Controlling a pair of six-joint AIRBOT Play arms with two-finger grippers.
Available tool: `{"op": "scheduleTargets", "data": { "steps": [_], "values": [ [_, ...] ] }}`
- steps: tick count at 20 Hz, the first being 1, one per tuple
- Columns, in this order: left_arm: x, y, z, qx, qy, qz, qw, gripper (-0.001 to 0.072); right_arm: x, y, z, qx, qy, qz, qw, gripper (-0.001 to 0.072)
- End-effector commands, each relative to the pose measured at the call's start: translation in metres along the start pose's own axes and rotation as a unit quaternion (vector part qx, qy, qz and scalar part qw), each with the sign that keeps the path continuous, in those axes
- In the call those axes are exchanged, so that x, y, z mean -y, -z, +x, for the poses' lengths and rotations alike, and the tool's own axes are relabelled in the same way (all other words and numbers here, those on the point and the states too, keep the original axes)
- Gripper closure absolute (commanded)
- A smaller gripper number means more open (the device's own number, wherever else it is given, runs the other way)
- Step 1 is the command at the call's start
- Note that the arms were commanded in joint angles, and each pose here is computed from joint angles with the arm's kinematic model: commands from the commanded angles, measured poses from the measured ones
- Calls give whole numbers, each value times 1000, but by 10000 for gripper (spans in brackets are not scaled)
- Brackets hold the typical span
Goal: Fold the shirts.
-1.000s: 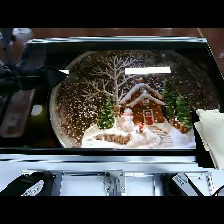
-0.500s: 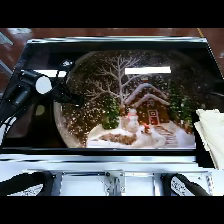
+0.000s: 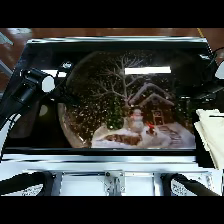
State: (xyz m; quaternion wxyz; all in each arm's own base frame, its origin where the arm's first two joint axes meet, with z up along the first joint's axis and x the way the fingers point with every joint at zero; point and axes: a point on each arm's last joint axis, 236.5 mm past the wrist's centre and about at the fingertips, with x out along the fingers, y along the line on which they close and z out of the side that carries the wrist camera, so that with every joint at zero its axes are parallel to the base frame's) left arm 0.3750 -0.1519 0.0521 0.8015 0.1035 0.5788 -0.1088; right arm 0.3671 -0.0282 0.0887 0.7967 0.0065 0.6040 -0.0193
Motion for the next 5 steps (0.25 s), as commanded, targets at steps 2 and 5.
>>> {"op": "scheduleTargets", "data": {
  "steps": [2,5],
  "values": [
    [-1,1,1,-4,-3,0,1000,6,-6,2,1,-5,-3,-8,1000,41],
    [-1,2,1,-6,-3,0,1000,6,-6,2,1,-5,-3,-8,1000,41]
  ]
}}
